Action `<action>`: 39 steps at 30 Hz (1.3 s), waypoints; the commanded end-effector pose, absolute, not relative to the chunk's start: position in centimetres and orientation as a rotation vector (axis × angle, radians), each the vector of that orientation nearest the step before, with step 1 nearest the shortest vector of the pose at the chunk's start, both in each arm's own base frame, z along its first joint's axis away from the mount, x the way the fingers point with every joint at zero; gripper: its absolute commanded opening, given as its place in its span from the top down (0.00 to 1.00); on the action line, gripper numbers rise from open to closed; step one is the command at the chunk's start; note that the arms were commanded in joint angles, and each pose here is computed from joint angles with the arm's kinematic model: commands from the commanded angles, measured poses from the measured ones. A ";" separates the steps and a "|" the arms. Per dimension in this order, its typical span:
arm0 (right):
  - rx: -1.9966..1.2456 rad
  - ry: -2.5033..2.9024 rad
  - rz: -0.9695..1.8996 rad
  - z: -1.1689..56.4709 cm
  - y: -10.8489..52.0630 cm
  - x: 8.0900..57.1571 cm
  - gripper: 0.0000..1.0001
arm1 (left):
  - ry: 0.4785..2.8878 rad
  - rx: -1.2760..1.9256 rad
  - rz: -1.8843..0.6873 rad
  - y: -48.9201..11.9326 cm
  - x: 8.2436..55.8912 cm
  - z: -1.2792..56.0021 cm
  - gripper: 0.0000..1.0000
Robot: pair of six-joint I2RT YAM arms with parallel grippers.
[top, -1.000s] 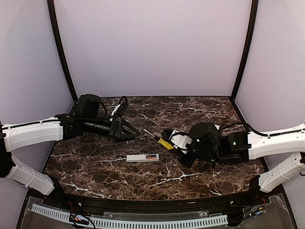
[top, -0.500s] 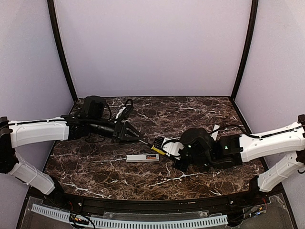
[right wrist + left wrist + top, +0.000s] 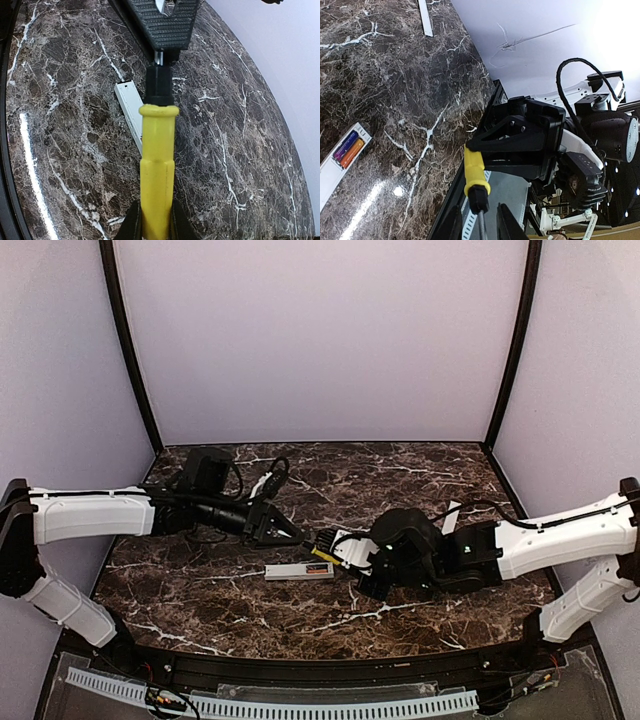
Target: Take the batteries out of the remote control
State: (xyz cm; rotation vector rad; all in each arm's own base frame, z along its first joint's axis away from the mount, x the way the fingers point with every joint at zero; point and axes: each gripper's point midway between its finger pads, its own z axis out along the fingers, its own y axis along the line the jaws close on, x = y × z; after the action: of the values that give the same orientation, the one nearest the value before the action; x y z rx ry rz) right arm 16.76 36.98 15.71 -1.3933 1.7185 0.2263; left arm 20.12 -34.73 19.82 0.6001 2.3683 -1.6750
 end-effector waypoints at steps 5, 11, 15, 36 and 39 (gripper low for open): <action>-1.372 1.694 0.230 16.8 38.3 17.0 1.00 | 2.349 0.643 -1.685 -34.9 19.6 20.0 0.86; -1.350 1.701 0.233 16.9 38.4 17.2 1.00 | 2.346 0.638 -1.680 -34.8 19.4 20.0 0.99; -1.305 1.723 0.239 17.1 38.1 17.4 1.00 | 2.336 0.633 -1.674 -34.6 19.3 20.0 1.00; -1.036 1.907 0.478 19.5 36.0 17.9 0.13 | 2.227 0.647 -1.551 -32.9 19.8 21.7 1.00; -0.977 1.930 0.639 20.7 35.8 17.9 0.13 | 2.203 0.636 -1.540 -32.5 20.2 22.1 1.00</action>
State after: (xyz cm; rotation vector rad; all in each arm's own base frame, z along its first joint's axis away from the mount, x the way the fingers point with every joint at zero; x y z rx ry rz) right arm 18.16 35.76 18.83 -1.0794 1.8948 0.4116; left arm 20.06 -33.41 21.83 0.6323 2.2355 -1.5772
